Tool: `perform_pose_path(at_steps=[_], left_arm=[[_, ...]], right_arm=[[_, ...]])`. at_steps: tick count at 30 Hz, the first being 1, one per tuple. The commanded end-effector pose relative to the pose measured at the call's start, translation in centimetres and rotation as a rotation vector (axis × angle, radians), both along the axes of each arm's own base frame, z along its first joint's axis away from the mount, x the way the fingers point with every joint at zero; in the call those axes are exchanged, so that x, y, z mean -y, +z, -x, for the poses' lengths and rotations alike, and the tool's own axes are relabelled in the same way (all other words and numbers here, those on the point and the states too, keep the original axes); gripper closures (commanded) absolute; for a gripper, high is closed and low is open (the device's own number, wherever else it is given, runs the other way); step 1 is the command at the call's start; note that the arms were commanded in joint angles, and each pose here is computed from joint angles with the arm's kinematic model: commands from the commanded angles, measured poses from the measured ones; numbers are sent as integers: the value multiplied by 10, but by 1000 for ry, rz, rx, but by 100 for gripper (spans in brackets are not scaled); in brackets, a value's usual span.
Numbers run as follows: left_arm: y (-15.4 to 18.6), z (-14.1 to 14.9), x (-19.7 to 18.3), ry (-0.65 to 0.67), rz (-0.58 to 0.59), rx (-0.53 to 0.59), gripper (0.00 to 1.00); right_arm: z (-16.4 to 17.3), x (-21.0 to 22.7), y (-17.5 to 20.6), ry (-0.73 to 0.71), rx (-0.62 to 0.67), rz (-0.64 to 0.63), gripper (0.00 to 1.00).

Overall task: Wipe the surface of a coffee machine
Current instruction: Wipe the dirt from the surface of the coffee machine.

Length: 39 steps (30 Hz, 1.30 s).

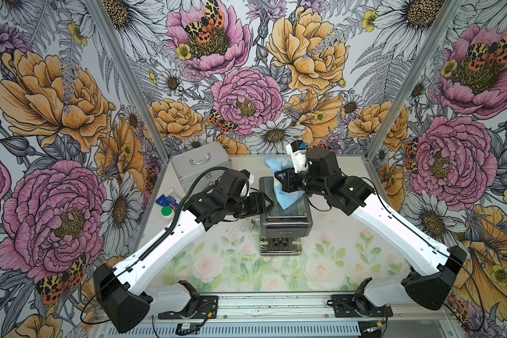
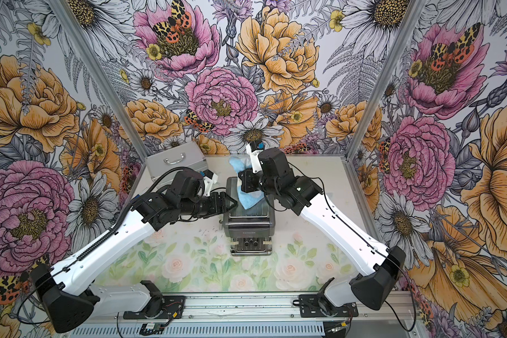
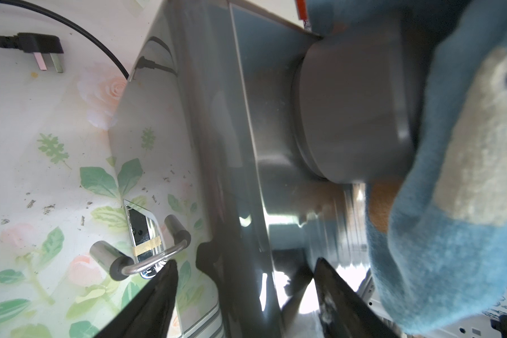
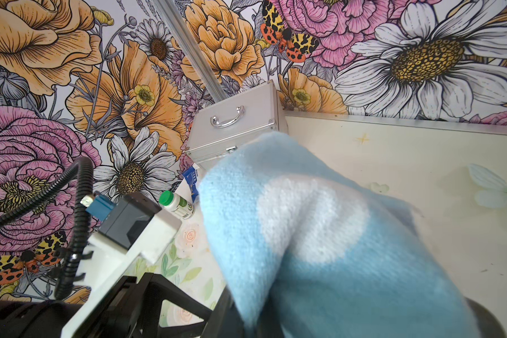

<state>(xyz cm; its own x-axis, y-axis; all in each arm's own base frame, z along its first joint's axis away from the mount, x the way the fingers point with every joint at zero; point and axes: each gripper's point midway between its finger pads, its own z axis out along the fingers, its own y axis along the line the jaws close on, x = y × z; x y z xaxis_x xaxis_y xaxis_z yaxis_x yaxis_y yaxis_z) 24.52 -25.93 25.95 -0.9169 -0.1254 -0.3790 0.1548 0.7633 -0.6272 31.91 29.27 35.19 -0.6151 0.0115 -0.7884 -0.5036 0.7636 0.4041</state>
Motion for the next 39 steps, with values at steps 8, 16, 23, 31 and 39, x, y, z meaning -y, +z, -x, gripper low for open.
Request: perform_pose_path(at_steps=[8,16,23,31,39], left_arm=[[-76,33,-45,-14,-274,-208,28],[-76,29,-49,-8,-299,-176,29],[-72,27,-50,-18,-330,-124,29],[-61,20,-47,-11,-389,-19,28],[-72,23,-48,-8,-420,-16,28]], right_arm=[[8,42,-45,-50,-73,154,100],[21,76,-60,-89,-132,125,100],[36,94,-83,-112,-176,124,100],[-8,81,-77,-115,-218,-17,100],[-30,89,-72,-127,-223,-66,100]])
